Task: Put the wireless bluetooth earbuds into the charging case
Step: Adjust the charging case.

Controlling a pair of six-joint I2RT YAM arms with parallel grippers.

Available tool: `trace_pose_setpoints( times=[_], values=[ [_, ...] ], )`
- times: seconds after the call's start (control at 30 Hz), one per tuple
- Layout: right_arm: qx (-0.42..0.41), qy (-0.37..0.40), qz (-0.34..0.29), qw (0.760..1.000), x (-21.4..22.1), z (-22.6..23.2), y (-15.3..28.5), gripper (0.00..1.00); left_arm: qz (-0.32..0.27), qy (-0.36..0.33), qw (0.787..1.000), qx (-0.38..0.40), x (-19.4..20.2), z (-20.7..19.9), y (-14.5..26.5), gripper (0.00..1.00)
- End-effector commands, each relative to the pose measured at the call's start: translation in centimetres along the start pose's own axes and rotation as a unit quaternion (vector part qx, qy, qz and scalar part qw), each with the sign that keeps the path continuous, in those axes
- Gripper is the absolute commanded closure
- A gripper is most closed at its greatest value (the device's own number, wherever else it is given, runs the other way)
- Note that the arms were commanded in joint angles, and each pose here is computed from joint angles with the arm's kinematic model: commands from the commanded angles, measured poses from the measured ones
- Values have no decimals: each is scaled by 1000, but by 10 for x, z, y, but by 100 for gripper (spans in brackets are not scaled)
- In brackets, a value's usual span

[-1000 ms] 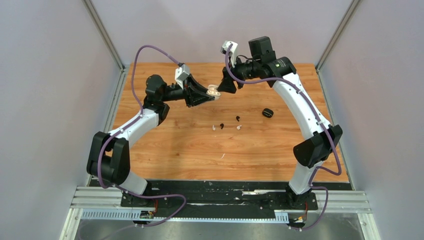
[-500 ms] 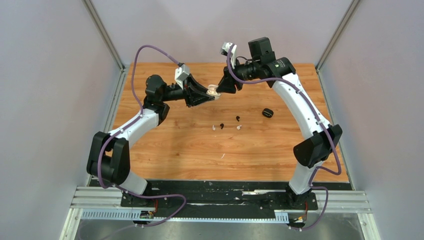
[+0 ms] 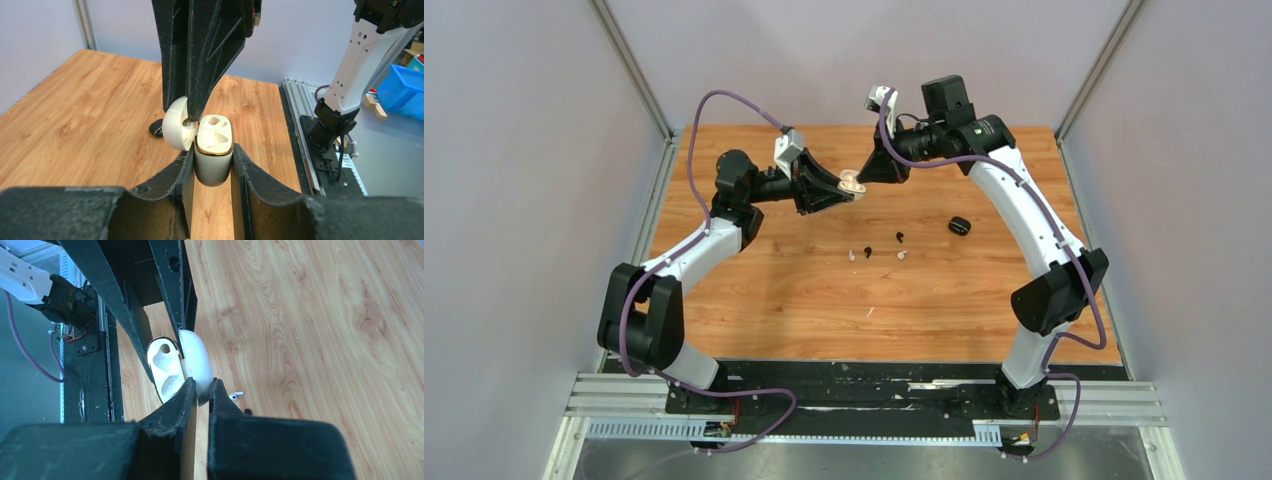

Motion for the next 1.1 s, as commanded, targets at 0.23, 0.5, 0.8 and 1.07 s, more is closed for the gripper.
trace_pose_setpoints(
  times=[0.23,0.5,0.8,1.07],
  values=[
    [69,92,1,993,-11,2,15,100,35,45,996,-74,0,13,0,32],
    [105,226,7,968,3,5,18,100,80,5,993,-83,-30,-8,11,22],
    [92,273,3,957,-1,21,10,100,114,-64,991,-15,-49,-1,7,47],
    [99,298,-9,949,-10,30,9,100,142,-82,986,-19,-59,6,7,48]
  ],
)
Point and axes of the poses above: each gripper's point midway between its finger pads, its own y axis back along the fingers, its own z axis along the line the jaws close on, x = y × z, the point moved 9 cm from there along y, back along the fingers, and after that the axes turned 5 degrees about -y, right-handed, at the moved point
